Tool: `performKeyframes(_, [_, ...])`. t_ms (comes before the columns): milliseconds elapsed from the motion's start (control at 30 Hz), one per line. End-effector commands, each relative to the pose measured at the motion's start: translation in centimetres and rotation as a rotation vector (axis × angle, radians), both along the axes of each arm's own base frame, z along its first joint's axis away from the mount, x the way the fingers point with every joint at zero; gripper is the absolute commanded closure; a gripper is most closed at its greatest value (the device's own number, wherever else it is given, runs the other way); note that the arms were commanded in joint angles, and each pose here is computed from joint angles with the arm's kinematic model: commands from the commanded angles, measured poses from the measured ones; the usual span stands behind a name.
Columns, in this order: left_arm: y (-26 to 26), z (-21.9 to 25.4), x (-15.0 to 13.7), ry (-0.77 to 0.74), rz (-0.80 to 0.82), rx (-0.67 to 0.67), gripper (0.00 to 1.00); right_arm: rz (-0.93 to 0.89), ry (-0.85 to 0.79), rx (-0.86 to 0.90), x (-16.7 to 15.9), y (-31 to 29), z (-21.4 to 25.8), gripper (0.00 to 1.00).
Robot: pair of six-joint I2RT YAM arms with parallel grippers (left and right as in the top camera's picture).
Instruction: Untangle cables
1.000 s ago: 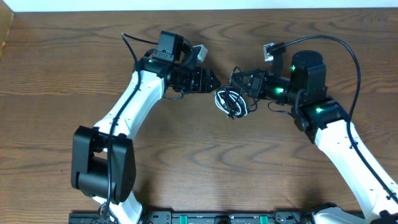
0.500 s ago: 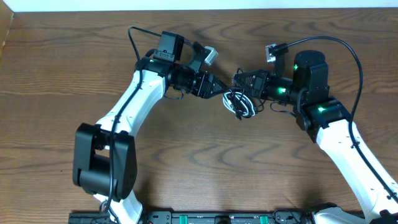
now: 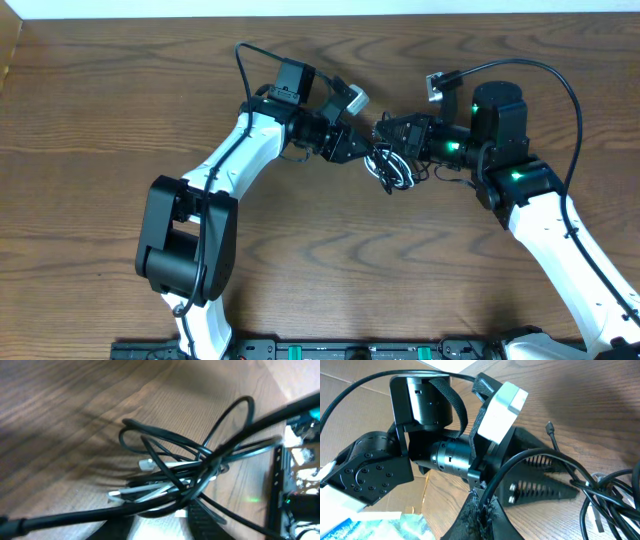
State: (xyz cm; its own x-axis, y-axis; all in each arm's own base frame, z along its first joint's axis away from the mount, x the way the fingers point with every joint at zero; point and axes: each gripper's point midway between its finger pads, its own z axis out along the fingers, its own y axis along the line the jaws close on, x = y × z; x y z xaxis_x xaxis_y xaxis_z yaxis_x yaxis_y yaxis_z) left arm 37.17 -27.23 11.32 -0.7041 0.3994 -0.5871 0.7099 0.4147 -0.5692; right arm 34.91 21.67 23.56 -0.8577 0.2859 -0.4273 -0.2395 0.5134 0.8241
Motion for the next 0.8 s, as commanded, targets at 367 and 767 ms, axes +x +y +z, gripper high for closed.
performKeyframes(367, [-3.1,-0.3,-1.8,-0.043,-0.086,0.008,0.81,0.023,-0.025,0.019,-0.2,0.1,1.2,0.99])
performKeyframes(767, [-4.2,-0.4,-1.8,-0.077,-0.108,-0.006,0.74,0.042,-0.022,0.029,-0.5,0.3,1.3,0.99])
